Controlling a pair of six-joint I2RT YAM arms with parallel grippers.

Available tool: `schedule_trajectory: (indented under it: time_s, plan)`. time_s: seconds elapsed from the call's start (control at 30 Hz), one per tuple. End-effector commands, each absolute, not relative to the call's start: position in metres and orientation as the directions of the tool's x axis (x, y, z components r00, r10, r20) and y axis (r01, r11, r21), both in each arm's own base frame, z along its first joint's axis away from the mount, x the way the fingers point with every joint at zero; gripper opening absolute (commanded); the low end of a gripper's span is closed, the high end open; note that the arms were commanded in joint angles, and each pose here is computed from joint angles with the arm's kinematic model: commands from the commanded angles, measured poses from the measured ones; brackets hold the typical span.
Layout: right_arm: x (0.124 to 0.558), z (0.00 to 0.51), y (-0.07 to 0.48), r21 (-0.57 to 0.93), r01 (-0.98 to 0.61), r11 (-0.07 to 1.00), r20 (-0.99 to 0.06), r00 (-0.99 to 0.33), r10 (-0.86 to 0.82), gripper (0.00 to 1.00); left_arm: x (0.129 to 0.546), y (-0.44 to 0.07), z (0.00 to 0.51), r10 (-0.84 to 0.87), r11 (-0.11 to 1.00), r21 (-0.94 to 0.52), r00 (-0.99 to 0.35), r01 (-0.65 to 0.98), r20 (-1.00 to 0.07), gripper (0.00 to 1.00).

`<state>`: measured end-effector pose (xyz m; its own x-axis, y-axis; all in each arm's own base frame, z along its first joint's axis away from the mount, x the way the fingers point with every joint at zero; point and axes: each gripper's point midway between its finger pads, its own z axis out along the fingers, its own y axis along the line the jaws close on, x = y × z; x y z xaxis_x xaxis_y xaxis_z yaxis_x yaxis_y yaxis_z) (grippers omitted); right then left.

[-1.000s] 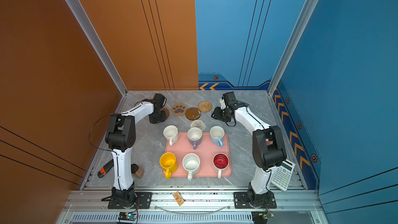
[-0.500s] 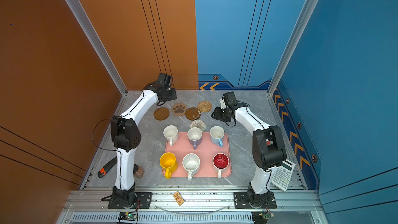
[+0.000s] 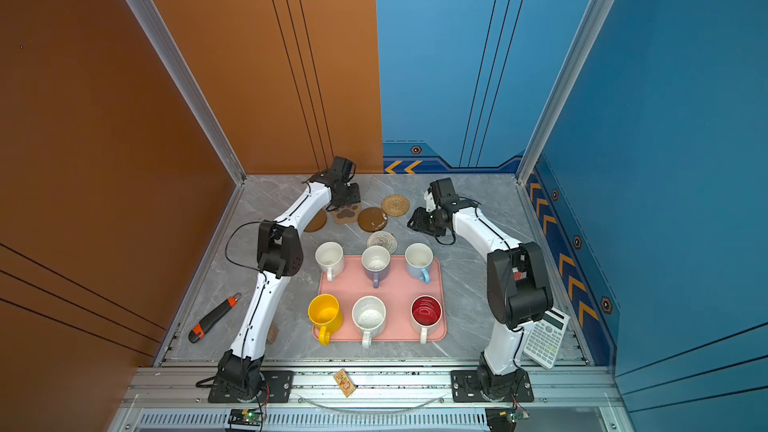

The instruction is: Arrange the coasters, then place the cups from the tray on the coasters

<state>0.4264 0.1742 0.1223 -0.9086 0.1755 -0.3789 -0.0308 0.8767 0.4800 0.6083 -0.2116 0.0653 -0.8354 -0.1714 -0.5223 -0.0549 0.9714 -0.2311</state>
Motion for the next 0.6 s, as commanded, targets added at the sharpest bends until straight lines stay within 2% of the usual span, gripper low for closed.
schedule_trajectory:
  time_s: [0.0,0.57]
  plan:
    - [0.423,0.134,0.177,0.504,-0.042,0.863,-0.393,-0.900,0.186,0.49,0.621,-0.219,0.091,-0.146,0.978,-0.205,-0.785,-0.025,-0.602,0.56]
    - [0.412,0.136,0.171,0.504,-0.030,0.863,-0.391,-0.899,0.197,0.50,0.623,-0.235,0.052,0.003,0.993,-0.093,-0.787,0.077,-0.617,0.57]
